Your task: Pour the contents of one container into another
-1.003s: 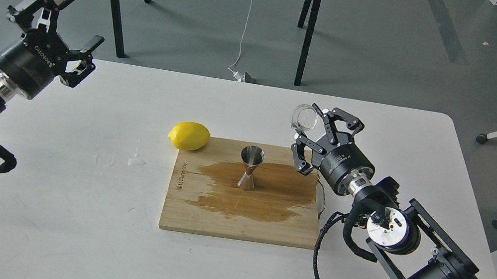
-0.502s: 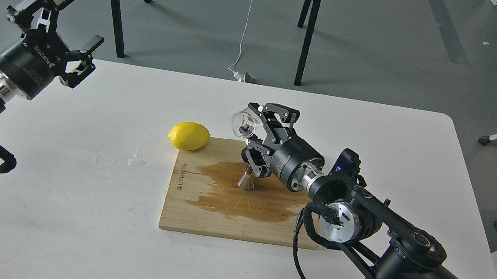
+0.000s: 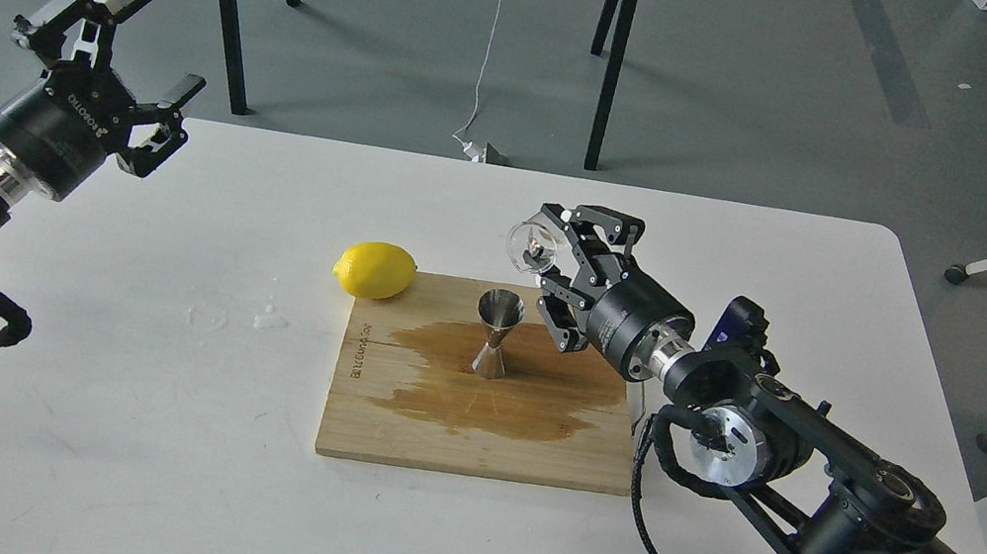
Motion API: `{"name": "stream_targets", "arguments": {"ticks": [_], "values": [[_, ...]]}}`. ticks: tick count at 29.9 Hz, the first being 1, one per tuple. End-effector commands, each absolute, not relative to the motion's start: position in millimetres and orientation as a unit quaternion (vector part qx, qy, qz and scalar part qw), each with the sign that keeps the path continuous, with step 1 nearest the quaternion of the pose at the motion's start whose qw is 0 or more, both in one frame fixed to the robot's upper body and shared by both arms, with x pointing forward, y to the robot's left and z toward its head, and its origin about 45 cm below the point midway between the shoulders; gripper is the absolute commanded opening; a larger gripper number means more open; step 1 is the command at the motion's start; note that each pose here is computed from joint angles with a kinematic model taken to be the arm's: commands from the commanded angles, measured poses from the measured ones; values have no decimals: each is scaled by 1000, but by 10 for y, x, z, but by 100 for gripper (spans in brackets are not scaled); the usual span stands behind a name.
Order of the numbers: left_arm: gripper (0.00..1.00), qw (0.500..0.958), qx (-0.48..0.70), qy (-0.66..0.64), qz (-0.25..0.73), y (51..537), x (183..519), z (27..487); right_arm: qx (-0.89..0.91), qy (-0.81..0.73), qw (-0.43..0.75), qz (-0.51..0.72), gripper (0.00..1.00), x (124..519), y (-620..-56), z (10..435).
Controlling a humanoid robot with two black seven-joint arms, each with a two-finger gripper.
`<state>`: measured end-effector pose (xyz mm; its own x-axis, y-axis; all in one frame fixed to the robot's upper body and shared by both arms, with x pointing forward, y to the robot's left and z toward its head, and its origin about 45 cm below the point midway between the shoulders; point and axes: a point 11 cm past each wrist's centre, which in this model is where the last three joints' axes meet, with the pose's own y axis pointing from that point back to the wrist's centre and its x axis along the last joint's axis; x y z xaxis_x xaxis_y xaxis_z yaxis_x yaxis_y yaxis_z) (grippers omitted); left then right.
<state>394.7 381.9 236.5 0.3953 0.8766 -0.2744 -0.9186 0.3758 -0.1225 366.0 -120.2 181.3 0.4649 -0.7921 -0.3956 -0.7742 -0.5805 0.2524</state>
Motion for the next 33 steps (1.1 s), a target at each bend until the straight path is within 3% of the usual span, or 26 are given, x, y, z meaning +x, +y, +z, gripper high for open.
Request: {"name": "stream_targets", "arguments": {"ticks": [1, 33], "values": [[89, 824, -128, 83, 545, 3823, 3951, 2350, 857, -457, 28, -235, 35, 3646, -1254, 1793], [90, 824, -127, 86, 545, 3812, 3940, 2316, 894, -416, 129, -102, 35, 3645, -1128, 1726]]}}
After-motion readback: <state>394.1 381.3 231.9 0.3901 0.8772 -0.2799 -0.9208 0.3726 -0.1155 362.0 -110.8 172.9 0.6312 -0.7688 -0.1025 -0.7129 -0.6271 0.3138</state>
